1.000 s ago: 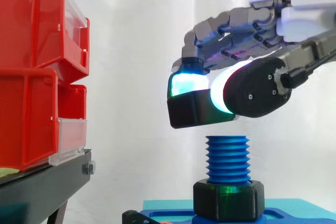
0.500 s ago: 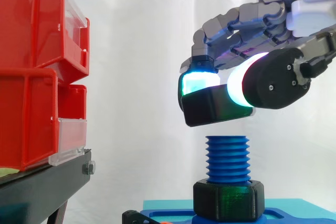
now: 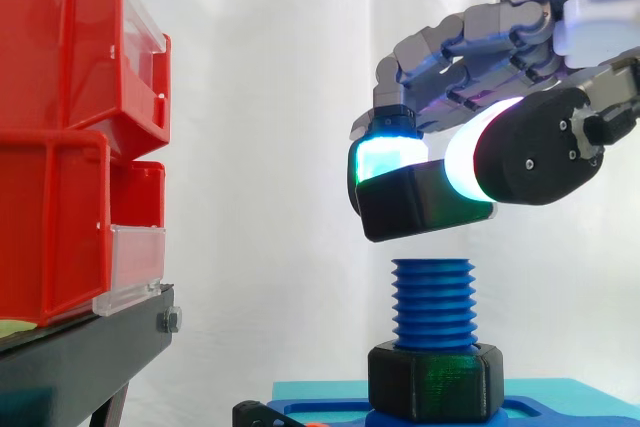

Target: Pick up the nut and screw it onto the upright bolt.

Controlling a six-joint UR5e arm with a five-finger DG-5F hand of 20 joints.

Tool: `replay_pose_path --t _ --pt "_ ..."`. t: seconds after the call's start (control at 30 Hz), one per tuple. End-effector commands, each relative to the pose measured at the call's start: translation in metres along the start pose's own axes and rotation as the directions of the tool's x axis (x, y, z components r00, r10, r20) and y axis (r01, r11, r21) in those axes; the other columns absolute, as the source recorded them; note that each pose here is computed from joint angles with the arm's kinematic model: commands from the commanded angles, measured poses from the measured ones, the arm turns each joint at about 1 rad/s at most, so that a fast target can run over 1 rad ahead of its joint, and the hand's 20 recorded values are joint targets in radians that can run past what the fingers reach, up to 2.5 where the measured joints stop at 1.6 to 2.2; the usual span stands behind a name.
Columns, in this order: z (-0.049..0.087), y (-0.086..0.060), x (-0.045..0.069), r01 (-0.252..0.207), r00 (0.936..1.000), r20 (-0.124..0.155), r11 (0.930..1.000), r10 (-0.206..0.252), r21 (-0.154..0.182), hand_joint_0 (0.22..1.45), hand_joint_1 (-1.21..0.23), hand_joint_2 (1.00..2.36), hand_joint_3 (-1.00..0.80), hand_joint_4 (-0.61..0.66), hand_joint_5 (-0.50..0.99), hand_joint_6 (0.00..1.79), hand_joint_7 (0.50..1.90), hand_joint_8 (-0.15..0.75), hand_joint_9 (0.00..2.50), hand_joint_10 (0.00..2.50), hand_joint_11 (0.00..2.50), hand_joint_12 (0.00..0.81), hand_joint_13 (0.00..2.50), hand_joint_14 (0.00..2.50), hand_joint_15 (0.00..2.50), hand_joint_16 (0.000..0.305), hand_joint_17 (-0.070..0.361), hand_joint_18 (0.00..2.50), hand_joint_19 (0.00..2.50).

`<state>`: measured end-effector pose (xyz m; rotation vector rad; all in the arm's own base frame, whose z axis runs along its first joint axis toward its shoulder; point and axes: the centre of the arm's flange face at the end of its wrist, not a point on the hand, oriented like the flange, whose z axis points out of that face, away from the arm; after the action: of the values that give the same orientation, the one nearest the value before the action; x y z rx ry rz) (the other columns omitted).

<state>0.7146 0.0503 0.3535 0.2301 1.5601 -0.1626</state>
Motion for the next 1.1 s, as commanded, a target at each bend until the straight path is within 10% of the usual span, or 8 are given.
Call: replay_pose_path --t 0.0,1.07 --pt "0.001 -0.002 0.0 -0.002 1.0 0.0 1.0 0.002 0.0 0.56 -0.57 1.0 -0.5 0.31 -0.17 0.5 1.2 0.287 0.34 0.0 0.0 0.369 0.32 0.0 0.0 0.048 0.109 0.25 0.0" --pt "-0.002 -0.009 0.023 -0.003 1.0 0.004 1.0 0.003 0.003 0.56 -0.57 1.0 -0.5 0.31 -0.17 0.5 1.19 0.286 0.34 0.0 0.0 0.364 0.31 0.0 0.0 0.048 0.109 0.25 0.0"
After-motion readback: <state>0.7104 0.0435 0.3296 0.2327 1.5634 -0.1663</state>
